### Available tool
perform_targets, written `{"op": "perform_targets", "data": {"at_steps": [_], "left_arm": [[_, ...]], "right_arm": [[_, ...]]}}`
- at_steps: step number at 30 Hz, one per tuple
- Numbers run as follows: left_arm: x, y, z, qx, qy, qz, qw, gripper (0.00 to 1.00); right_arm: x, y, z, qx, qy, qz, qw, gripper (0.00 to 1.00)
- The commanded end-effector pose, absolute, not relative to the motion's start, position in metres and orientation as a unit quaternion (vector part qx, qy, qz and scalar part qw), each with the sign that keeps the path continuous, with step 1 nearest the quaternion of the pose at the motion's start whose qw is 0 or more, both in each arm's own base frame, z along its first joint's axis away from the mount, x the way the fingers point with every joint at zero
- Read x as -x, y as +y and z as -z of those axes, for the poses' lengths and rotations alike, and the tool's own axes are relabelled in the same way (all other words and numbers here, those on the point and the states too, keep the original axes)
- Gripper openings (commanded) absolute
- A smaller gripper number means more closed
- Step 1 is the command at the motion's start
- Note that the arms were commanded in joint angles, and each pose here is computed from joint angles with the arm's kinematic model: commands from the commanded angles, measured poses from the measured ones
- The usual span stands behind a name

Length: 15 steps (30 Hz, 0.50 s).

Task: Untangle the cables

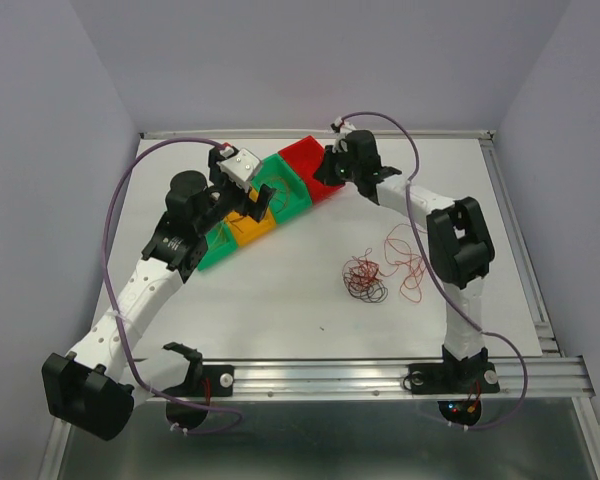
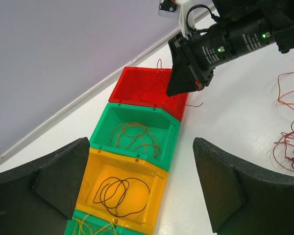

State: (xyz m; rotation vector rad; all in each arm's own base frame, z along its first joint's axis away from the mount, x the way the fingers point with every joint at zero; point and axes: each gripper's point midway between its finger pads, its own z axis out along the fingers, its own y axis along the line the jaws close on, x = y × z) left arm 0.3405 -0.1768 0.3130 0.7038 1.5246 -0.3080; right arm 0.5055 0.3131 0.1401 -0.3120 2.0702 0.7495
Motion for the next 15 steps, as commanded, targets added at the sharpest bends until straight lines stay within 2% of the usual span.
{"op": "perform_targets", "data": {"at_steps": [1, 8, 15], "left_arm": [[-0.342, -0.178, -0.314, -0.316, 0.665, 0.136, 0.663, 0.99], [-0.343, -0.180, -0.312, -0.319, 0.666, 0.138, 0.660, 0.99], [-0.343, -0.180, -0.311, -0.319, 0.668, 0.140, 0.658, 0.99]], "right_arm": [[-0.520, 0.326, -0.159, 0.141, 0.811, -0.372, 0.429, 0.02], [-0.550, 0.325, -0.155, 0.126, 0.806, -0.396, 0.421, 0.02], [-0.588, 0.324, -0.151, 0.103, 0.801, -0.386, 0.446, 0.02]]}}
